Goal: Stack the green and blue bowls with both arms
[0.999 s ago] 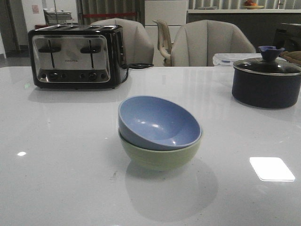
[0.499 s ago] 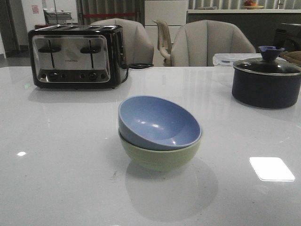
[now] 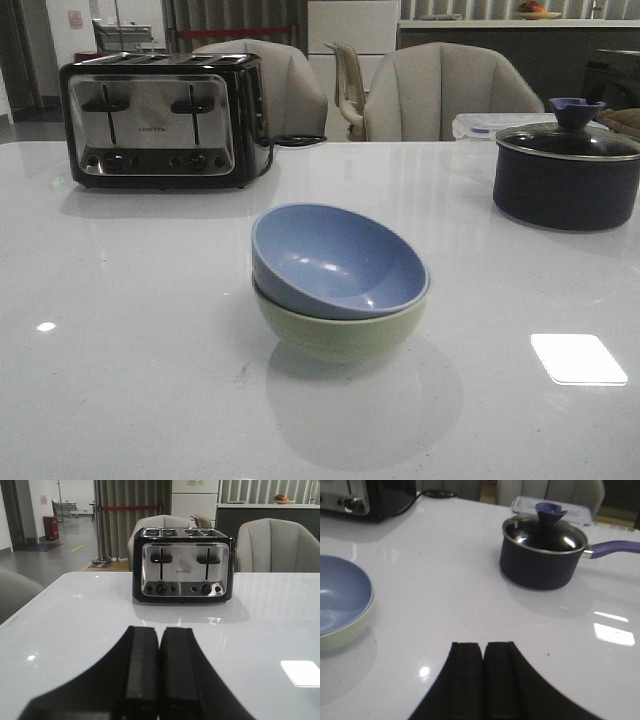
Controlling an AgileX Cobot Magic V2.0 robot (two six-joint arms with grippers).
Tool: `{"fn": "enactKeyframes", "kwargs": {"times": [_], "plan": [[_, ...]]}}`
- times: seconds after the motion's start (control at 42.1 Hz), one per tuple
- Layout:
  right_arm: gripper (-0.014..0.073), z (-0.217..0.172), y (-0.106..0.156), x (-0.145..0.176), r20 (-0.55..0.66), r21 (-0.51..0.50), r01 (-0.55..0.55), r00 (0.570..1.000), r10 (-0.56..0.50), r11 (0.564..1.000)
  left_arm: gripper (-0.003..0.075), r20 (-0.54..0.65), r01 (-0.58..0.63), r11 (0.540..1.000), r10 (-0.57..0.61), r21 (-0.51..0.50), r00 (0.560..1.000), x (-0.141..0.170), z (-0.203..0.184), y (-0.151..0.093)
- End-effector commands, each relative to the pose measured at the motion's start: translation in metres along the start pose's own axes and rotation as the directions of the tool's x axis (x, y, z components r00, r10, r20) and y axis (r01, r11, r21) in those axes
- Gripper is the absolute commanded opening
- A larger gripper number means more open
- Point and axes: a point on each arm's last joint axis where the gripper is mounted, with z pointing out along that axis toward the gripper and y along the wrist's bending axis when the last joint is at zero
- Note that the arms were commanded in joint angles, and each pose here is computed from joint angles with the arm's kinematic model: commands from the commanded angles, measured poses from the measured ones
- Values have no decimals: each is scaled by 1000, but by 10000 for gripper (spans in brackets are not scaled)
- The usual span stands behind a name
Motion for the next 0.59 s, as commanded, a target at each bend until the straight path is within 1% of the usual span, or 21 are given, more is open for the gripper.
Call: {"fn": "enactKeyframes", "kwargs": {"times": [0.0,0.119,0.262,0.571], "plan": [[43,-6,-3,-4,223,50,-16,975,4,999,100,90,8,1000,-9,9,996,-2,-1,0],[43,-7,-4,12,282,85,-23,959,-2,996,100,90,8,1000,-9,9,996,-2,-1,0],[43,-7,-4,24,324,107,-28,946,-8,994,100,90,8,1000,-9,9,996,-2,-1,0],[43,-7,-5,24,337,112,-30,941,-10,993,100,88,8,1000,-9,9,996,-2,-1,0]]}}
